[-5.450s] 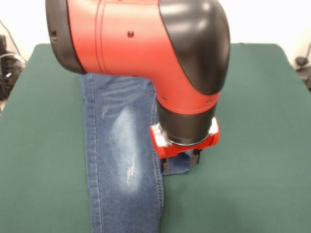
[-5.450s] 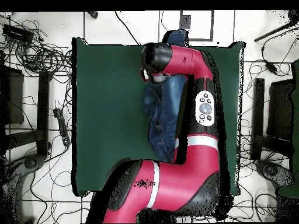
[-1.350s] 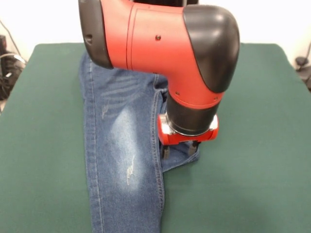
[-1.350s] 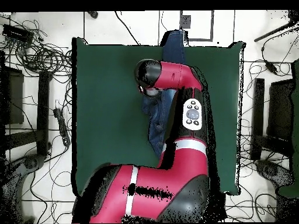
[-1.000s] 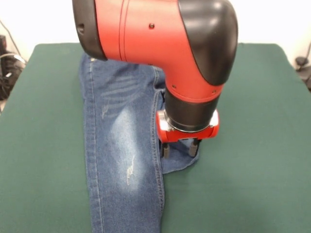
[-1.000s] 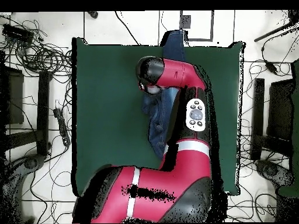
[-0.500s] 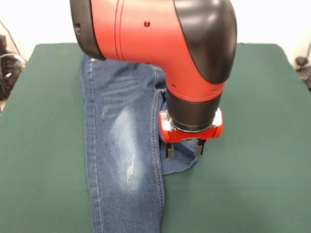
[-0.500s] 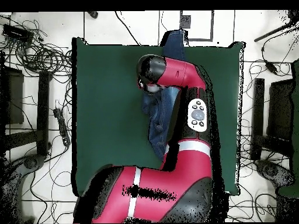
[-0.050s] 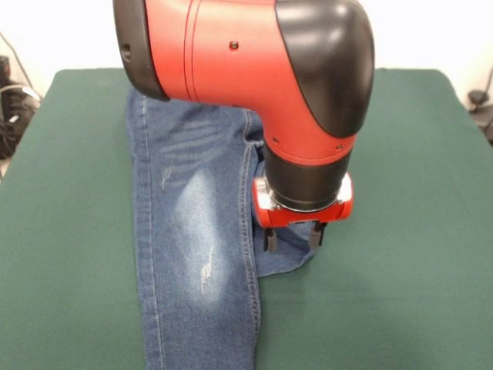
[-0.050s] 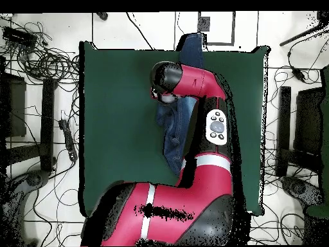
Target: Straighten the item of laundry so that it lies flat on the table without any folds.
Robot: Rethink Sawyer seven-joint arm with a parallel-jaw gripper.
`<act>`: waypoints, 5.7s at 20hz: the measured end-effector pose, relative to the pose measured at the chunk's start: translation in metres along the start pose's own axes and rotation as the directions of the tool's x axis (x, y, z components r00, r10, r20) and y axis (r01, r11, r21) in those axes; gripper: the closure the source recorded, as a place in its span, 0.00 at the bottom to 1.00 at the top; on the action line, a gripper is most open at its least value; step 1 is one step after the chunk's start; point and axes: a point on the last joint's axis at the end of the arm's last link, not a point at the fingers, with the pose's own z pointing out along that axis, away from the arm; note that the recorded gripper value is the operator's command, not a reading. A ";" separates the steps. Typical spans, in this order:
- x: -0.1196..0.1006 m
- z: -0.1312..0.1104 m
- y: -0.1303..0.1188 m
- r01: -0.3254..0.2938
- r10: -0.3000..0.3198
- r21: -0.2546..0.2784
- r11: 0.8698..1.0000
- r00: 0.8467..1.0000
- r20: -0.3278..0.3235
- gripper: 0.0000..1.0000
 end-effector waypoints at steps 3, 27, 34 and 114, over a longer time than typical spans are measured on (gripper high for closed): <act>0.000 0.002 0.001 0.000 0.000 -0.003 1.000 1.000 -0.002 0.00; -0.007 0.028 0.005 -0.035 0.031 -0.068 0.997 0.997 -0.069 1.00; -0.007 0.028 0.004 -0.035 0.030 -0.067 0.997 0.997 -0.068 1.00; -0.036 -0.004 0.025 -0.289 0.354 -0.577 0.764 0.935 0.000 1.00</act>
